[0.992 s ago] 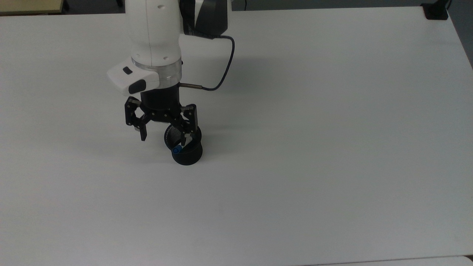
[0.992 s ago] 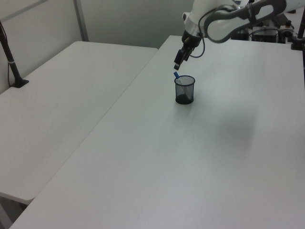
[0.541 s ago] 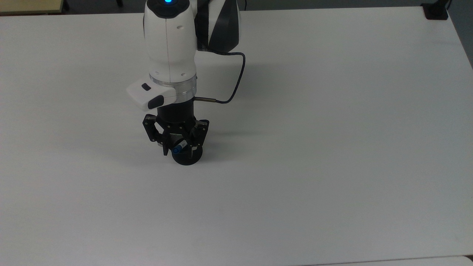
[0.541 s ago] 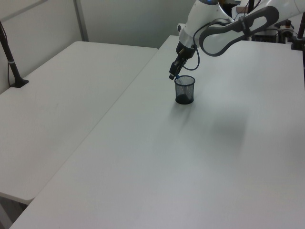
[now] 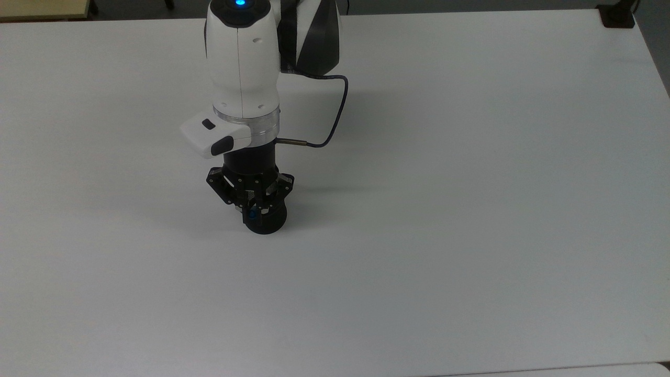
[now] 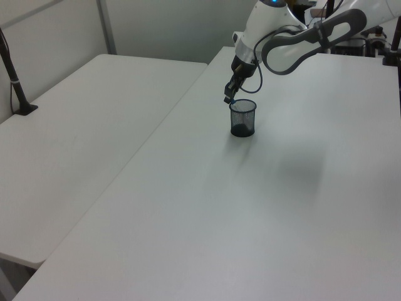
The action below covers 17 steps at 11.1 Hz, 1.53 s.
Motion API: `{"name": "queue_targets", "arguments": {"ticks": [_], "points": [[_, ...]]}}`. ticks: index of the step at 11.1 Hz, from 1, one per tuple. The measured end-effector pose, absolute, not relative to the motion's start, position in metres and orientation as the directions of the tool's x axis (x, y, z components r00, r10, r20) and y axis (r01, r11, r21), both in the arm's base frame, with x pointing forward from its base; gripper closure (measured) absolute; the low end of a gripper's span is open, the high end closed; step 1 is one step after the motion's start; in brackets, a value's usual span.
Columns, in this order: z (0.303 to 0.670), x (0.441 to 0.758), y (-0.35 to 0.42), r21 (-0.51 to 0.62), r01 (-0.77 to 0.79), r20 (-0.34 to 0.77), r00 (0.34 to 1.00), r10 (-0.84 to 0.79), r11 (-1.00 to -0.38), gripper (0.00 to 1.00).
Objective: Remove the marker
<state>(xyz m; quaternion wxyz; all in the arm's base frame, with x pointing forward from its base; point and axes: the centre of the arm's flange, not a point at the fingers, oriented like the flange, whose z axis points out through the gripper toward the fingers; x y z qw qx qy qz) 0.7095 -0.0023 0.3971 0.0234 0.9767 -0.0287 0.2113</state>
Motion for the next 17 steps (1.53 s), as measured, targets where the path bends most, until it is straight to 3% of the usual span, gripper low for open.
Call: {"name": "queue_targets", "arguments": {"ticks": [3,7,9,13,17], "points": [[0.412,0.713,-0.003,0.032,-0.067,0.439,0.897,-0.046,-0.997,0.81],[0.505,0.700,0.001,0.019,-0.065,0.546,0.837,-0.044,-0.998,0.81],[0.529,0.687,0.024,0.020,-0.035,0.517,0.856,-0.020,-0.999,0.81],[0.504,0.673,0.099,0.029,0.073,0.397,0.914,0.078,-0.997,0.81],[0.425,0.677,0.136,0.041,0.125,0.278,0.952,0.131,-0.991,0.81]]}}
